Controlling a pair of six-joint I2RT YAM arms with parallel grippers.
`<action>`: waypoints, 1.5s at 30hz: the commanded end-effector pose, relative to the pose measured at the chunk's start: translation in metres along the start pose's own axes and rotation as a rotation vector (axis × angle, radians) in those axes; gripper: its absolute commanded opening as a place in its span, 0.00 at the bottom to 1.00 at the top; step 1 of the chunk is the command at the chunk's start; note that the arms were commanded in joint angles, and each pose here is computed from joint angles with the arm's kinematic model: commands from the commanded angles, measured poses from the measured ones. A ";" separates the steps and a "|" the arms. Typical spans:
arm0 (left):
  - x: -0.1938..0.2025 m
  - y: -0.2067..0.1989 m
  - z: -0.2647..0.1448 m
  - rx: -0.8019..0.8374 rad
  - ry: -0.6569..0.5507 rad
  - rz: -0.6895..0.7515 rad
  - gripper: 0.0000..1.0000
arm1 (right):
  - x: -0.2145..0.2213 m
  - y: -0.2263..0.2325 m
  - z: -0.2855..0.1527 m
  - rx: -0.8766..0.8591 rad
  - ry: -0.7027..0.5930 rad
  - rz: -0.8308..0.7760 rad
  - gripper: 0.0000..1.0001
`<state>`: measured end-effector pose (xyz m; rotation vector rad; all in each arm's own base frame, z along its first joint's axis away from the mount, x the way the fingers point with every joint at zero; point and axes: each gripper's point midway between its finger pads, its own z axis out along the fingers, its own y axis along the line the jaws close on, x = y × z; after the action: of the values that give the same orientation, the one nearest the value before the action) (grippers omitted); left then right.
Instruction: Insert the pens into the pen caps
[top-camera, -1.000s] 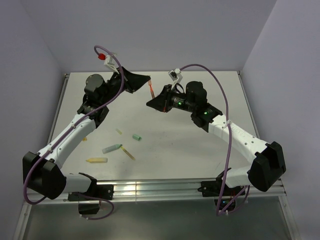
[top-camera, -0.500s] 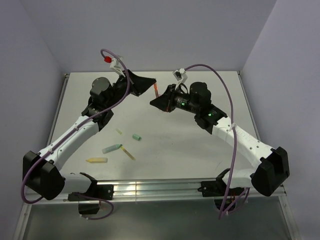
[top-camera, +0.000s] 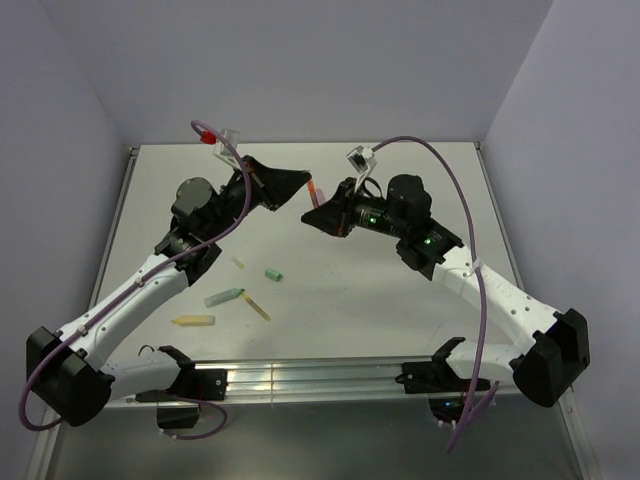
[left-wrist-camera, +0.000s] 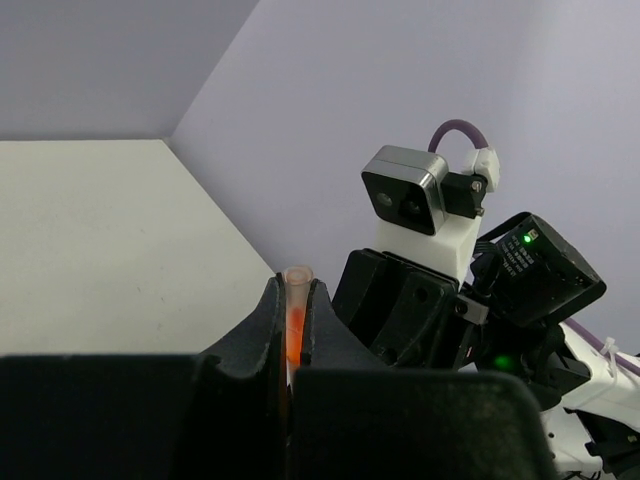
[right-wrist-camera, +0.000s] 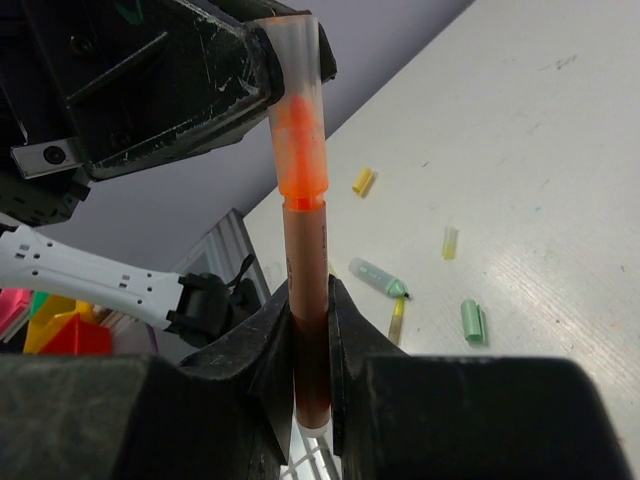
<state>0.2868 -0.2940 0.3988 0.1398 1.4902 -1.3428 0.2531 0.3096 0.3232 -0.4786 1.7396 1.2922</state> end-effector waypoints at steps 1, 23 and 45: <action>0.036 -0.030 -0.015 0.090 0.124 -0.007 0.00 | -0.058 0.019 -0.010 -0.029 -0.219 -0.112 0.00; 0.084 -0.058 -0.033 0.097 0.198 0.067 0.00 | -0.061 0.049 -0.030 -0.116 -0.243 -0.184 0.00; 0.144 -0.045 -0.040 0.045 0.329 0.097 0.00 | -0.088 0.062 -0.043 -0.089 -0.306 -0.240 0.00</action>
<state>0.2311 -0.3118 0.4123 0.1470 1.3771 -1.2303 0.2088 0.2965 0.3373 -0.6435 1.6462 1.3268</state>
